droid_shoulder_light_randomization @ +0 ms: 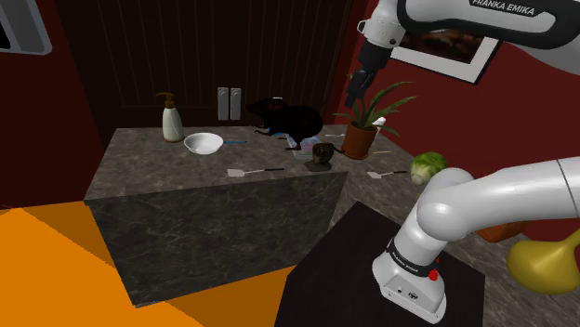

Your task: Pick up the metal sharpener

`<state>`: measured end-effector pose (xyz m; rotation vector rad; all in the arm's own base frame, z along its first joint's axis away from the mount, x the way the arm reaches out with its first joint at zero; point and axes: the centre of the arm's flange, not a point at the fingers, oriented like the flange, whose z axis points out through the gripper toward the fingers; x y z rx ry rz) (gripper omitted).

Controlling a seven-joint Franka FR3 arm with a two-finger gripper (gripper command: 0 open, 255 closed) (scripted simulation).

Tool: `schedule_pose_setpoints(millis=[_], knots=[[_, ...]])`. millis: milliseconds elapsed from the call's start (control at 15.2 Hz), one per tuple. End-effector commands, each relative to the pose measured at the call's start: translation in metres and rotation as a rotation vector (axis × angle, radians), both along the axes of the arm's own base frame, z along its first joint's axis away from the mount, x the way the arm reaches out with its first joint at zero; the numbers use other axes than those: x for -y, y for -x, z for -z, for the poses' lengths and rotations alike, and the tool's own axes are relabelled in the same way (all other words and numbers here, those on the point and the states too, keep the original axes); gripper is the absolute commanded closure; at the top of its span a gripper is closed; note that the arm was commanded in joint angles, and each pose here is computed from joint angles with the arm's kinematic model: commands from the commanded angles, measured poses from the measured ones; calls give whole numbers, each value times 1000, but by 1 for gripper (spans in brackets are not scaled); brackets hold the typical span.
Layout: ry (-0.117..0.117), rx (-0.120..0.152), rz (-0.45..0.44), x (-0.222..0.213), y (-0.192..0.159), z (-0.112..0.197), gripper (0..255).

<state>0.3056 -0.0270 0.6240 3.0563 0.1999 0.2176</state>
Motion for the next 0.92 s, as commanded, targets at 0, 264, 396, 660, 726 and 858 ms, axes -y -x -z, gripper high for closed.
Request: schedule_pose_setpoints(millis=[0, 264, 396, 660, 726, 858], knots=[[0, 0, 0, 0, 0, 0, 0], [-2, -16, -15, 40, -16, 31, 0], [-4, -24, -23, 61, -25, 47, 0], [-6, -41, -38, 101, -41, 79, 0], [-7, -45, -42, 110, -45, 87, 0], [-8, -53, -50, 130, -54, 103, 0]])
